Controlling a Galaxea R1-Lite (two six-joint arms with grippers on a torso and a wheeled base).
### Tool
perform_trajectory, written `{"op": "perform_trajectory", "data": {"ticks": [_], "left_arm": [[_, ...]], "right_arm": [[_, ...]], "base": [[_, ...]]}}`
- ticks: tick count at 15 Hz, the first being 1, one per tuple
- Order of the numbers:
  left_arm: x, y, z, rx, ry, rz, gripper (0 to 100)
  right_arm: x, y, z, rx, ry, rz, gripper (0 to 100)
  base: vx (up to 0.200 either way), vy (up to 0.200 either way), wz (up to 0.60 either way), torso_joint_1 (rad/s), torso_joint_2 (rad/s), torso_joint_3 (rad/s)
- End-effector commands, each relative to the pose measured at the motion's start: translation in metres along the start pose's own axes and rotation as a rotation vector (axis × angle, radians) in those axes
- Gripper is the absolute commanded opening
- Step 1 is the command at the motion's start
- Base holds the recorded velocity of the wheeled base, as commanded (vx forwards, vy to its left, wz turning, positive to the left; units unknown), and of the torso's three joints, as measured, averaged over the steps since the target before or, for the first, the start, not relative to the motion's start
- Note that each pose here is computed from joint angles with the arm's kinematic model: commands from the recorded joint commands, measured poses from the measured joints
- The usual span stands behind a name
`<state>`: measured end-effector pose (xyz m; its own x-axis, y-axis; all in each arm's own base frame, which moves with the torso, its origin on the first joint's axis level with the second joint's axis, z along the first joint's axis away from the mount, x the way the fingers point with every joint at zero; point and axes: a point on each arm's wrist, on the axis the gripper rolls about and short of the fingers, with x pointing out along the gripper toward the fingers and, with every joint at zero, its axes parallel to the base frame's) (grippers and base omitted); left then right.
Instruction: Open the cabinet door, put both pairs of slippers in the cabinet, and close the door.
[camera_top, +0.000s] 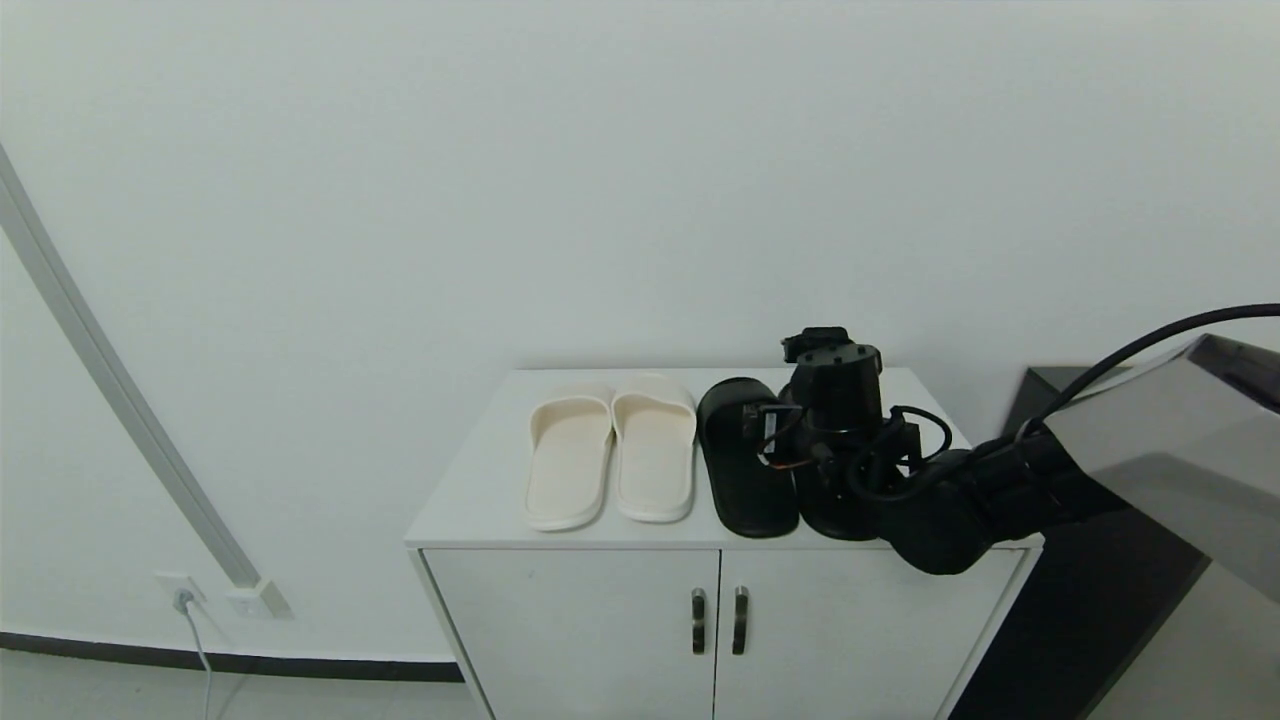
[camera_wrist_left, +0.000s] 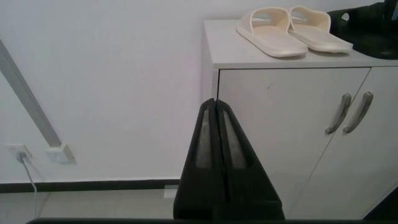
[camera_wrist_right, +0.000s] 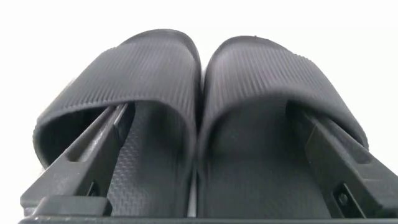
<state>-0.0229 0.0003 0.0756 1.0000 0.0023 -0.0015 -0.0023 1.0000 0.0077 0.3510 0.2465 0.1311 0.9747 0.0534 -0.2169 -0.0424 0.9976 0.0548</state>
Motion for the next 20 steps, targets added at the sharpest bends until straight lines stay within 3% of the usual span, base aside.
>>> {"op": "perform_trajectory", "data": {"ticks": [1, 7, 8, 15, 20], "left_arm": [[0.0, 0.0, 0.0, 0.0, 0.002, 0.001, 0], [0.0, 0.0, 0.0, 0.0, 0.0, 0.001, 0], [0.0, 0.0, 0.0, 0.0, 0.0, 0.001, 0], [0.0, 0.0, 0.0, 0.0, 0.002, 0.001, 0], [0.0, 0.0, 0.0, 0.0, 0.002, 0.001, 0]], "right_arm": [[0.006, -0.001, -0.008, -0.01, 0.015, -0.009, 100], [0.017, 0.002, -0.01, -0.002, 0.009, 0.0, 100], [0.018, 0.002, -0.01, -0.001, 0.006, 0.001, 0], [0.016, 0.002, -0.01, -0.006, 0.009, 0.0, 0], [-0.016, -0.005, 0.019, -0.034, -0.034, 0.017, 0]], "base": [[0.0, 0.0, 0.0, 0.0, 0.0, 0.0], [0.0, 0.0, 0.0, 0.0, 0.0, 0.0], [0.0, 0.0, 0.0, 0.0, 0.0, 0.0], [0.0, 0.0, 0.0, 0.0, 0.0, 0.0], [0.0, 0.0, 0.0, 0.0, 0.0, 0.0]]}}
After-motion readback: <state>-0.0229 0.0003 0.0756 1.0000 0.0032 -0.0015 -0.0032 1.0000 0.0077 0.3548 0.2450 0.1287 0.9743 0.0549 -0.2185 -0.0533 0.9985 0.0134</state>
